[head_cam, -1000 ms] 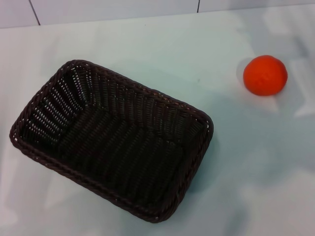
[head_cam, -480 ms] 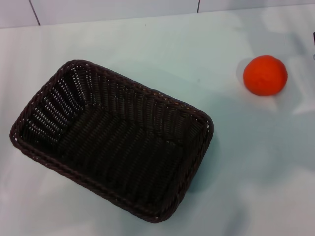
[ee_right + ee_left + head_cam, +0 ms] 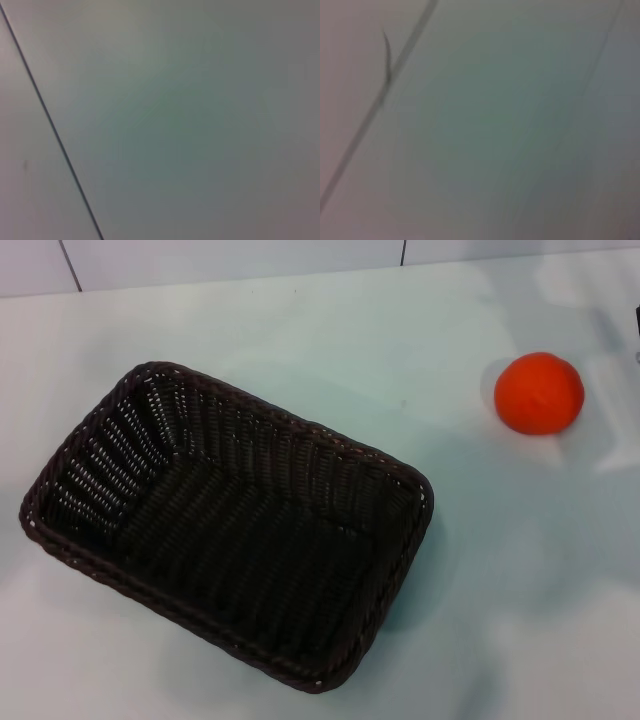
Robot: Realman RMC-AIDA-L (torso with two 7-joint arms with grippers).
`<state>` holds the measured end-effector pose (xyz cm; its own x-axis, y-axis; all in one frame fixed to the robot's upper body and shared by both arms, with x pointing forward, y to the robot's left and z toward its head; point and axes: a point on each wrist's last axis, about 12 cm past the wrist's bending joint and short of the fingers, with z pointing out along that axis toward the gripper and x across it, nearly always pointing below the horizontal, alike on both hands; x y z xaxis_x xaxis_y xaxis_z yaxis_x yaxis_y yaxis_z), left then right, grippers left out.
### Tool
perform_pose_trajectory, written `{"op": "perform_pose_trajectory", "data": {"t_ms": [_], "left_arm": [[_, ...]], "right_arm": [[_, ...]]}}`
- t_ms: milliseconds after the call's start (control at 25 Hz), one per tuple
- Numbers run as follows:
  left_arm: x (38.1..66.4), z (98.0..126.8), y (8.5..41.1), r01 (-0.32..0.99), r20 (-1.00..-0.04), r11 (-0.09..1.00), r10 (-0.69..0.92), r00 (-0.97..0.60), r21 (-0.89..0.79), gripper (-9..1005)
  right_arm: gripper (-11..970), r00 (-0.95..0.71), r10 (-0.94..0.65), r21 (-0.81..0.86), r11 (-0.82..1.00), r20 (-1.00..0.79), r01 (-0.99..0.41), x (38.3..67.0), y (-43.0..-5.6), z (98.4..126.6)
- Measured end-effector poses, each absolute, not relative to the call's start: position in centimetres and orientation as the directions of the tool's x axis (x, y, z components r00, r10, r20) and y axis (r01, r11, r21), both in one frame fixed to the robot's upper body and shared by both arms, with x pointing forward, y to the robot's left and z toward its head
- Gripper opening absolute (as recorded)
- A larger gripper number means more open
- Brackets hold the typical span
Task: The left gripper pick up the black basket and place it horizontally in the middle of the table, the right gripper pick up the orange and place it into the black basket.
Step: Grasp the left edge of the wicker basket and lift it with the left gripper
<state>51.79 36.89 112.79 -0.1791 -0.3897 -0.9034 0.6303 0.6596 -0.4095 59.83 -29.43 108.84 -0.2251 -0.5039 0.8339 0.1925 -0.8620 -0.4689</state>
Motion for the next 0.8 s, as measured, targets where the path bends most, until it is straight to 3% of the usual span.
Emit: {"op": "perform_pose_trajectory", "data": {"t_ms": [200,560,800], "left_arm": [[53.2,116.4,36.7,0.613,-0.88,0.657,-0.176,-0.442,-0.439,869],[55.3,118.3,33.6,0.575,-0.749,0.727,0.127,-0.65,-0.376,871],[56.6,118.8,31.8,0.573,-0.669,0.749,0.239,-0.703,-0.334,873]], "right_arm": [[868,-0.22,-0.504,-0.472,-0.863,0.835,0.18,59.8,-29.6,108.7],[869,-0.21,-0.499,-0.472,-0.866,0.841,0.166,59.9,-29.7,108.5],[869,-0.204,-0.498,-0.473,-0.866,0.843,0.162,59.9,-29.7,108.4]]}}
